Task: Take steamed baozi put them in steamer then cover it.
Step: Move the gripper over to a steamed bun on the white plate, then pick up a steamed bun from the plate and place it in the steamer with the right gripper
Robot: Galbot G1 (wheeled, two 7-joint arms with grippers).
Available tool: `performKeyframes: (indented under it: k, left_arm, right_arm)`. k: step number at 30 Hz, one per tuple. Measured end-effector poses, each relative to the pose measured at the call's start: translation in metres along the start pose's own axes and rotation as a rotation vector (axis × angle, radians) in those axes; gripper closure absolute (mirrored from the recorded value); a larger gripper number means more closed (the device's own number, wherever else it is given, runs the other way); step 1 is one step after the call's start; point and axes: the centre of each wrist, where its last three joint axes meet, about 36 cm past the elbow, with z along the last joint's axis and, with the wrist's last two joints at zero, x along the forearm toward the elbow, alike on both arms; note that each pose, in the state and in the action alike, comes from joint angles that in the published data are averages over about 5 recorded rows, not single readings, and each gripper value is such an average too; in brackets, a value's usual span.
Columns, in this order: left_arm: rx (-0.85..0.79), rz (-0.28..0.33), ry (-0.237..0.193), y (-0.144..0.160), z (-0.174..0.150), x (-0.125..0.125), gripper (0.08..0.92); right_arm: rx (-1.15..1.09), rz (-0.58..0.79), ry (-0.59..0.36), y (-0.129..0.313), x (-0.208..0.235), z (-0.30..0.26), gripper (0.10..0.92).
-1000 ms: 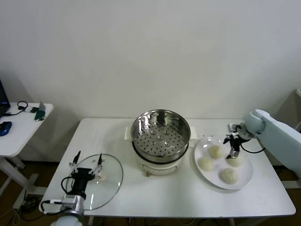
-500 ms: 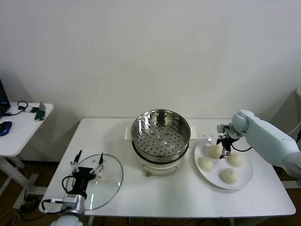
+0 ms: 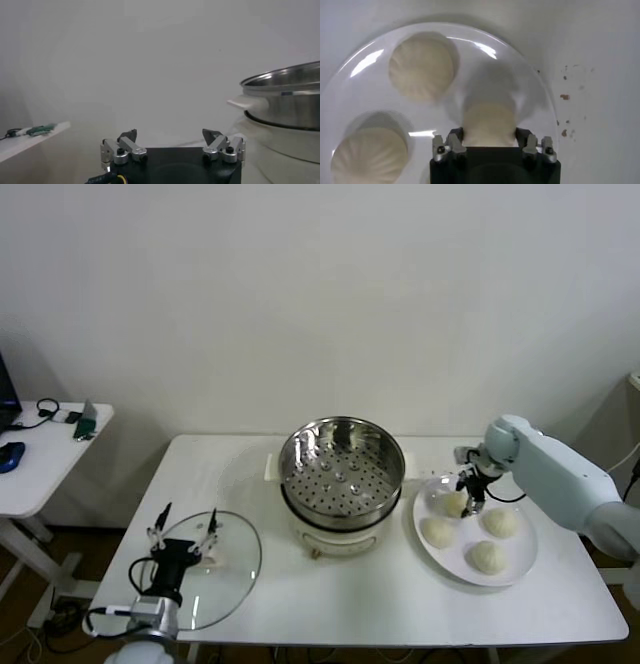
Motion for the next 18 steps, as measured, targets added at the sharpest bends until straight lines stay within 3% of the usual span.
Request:
performKeyframes:
  k: [8,18]
  left_arm:
    - [-0.001,-0.002,-0.001,0.003,-0.002,0.003,0.177]
    - [0.001,-0.011,0.005,0.004,-0.006,0.006,0.177]
  right_arm:
    - [0.054,0.026,-0.013,-0.01,0.032,-0.005,0.365]
    - [0.305,0.107,-0.016,-0.044,0.143,-0.06,0.354]
